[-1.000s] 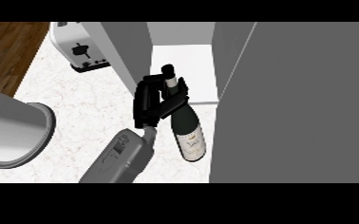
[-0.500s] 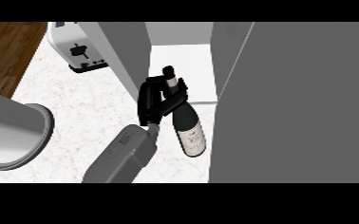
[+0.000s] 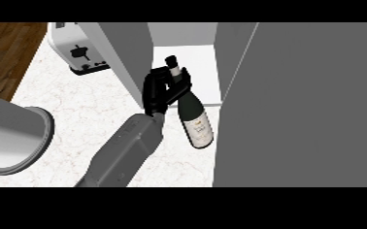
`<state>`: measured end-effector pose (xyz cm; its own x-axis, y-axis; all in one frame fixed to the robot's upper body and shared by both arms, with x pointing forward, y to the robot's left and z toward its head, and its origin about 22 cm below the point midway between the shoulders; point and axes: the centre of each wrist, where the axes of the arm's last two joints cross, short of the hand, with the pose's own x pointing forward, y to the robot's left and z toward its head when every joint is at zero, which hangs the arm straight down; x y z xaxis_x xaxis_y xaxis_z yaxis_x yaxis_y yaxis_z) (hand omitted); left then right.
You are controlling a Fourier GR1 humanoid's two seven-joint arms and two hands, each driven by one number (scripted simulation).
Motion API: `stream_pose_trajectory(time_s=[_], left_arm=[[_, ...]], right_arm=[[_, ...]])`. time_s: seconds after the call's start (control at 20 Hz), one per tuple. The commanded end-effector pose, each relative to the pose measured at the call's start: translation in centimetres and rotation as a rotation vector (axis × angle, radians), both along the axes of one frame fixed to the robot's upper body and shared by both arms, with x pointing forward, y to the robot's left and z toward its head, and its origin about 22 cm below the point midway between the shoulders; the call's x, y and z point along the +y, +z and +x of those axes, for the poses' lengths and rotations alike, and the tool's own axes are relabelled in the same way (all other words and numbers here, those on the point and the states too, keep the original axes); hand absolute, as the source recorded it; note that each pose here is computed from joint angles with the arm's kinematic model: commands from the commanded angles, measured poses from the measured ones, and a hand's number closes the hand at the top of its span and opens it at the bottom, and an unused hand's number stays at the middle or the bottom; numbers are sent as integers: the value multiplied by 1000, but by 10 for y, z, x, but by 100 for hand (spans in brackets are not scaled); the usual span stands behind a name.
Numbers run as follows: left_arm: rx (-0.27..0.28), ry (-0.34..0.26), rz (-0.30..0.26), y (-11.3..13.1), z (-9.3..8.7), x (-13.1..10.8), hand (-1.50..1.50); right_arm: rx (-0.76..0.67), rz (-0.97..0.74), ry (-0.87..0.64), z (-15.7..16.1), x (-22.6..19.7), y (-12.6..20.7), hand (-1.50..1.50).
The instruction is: Pick up the wine, place it into the cabinet and close the cabinet
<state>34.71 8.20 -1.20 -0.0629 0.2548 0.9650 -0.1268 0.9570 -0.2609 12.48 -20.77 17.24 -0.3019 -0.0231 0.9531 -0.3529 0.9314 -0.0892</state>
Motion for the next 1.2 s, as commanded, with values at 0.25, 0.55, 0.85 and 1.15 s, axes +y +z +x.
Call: stream_pose_trajectory(time_s=[0.25,0.55,0.85,1.15], left_arm=[[16,36,-9,20,33,-3,150],[13,46,-12,46,60,-5,150],[-13,100,109,66,76,-11,150],[-12,217,281,62,87,18,150]], right_arm=[[-39,57,56,-27,-14,25,-150],[-48,76,47,-21,-12,18,-150],[-34,84,69,-15,-4,16,-150],[-48,87,72,-17,-4,14,-150]])
